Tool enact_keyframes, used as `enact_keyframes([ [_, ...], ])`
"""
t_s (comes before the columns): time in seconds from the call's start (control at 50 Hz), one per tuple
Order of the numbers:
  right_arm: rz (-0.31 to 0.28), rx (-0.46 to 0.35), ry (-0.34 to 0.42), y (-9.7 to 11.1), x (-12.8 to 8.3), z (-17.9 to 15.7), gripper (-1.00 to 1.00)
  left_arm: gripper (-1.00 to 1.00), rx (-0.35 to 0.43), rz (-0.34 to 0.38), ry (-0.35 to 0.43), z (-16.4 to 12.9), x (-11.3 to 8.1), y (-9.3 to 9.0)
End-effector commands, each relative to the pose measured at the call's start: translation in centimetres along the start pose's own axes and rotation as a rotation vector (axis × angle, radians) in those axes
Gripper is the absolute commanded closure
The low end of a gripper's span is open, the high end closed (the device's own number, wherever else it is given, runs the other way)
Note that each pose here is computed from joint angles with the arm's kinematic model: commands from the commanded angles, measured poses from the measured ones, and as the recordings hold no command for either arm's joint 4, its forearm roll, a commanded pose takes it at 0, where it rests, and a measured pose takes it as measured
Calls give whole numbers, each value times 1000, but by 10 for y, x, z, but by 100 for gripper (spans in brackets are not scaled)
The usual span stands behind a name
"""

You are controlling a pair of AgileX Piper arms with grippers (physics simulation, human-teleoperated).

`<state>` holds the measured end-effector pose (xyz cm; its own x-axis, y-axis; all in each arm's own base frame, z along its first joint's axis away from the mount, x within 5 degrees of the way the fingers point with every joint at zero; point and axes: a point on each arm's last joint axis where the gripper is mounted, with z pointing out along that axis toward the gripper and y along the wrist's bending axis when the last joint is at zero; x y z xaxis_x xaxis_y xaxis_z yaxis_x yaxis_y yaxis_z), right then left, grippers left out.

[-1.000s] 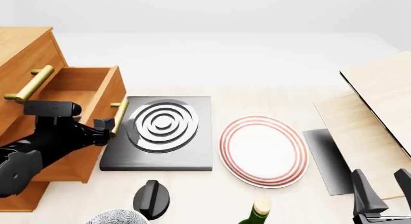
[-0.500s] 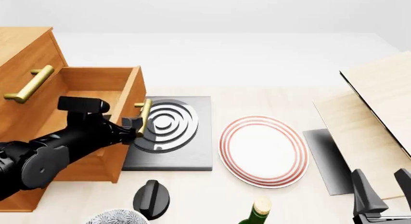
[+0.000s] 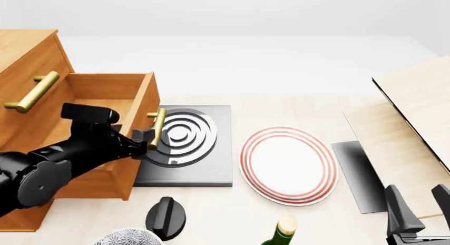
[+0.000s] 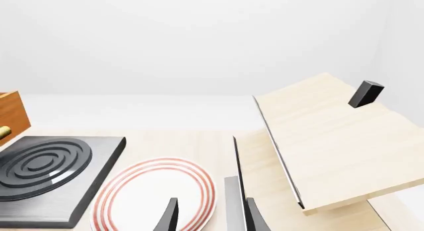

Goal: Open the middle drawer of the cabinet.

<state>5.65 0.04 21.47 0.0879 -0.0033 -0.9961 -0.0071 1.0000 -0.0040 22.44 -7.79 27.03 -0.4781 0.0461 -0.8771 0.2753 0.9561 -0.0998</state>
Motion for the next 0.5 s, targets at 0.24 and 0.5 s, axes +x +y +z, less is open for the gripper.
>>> enact_keyframes([
  [0.24, 0, 0, 0, 0, 0, 0, -100, -100, -68, 154, -240, -97, -31, 10],
  [0.5, 0, 0, 0, 0, 0, 0, -100, -100, -52, 185, -403, -190, -25, 2],
])
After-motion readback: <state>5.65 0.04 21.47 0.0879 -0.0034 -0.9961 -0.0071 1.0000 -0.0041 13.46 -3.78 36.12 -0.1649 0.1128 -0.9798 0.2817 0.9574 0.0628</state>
